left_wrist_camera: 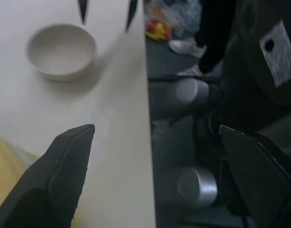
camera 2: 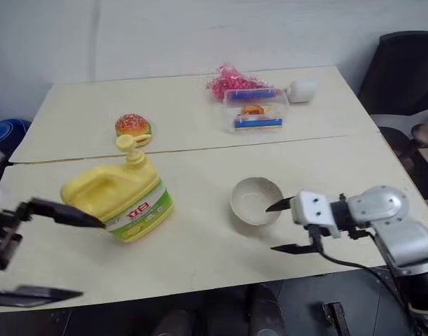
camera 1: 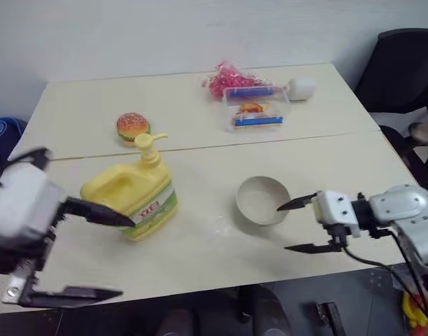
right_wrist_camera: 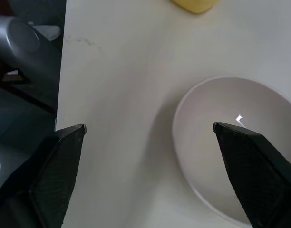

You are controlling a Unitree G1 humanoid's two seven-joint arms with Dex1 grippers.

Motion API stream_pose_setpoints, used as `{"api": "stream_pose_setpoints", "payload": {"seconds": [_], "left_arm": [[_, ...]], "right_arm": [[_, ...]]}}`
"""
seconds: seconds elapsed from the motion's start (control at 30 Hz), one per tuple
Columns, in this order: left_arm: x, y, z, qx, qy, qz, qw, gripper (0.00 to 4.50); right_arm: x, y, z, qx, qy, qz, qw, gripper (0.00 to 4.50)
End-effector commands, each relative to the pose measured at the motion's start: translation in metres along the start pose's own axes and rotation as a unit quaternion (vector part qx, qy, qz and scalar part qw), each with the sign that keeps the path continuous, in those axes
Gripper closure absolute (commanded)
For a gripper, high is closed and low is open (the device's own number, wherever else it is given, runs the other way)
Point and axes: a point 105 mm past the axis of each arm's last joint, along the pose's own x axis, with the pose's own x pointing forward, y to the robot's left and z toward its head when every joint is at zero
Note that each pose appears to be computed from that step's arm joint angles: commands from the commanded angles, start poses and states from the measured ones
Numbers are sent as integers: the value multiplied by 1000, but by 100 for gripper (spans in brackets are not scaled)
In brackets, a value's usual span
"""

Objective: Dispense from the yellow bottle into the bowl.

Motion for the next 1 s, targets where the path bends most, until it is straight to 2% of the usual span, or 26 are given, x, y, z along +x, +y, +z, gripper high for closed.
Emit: {"api": "stream_pose_setpoints", "payload": {"seconds": [0.03,0.13,0.4,0.8,0.9,1.0], "left_arm": [[6,4,-15,26,32,3,999,0],[10,6,-19,30,30,1,999,0],[18,13,-12,43,10,6,999,0],[21,18,-9,43,2,23,999,0],[22,19,-8,44,2,24,999,0],[22,20,-7,46,1,28,999,0]], "right_arm": [[21,-4,6,-30,2,-19,999,123],[35,-10,1,-27,7,-42,999,228],[53,-8,-22,-36,31,-27,998,228],[55,-27,-23,-74,18,-43,996,228],[58,-28,-24,-84,7,-36,996,287],[60,-29,-30,-93,17,-28,995,391]]}}
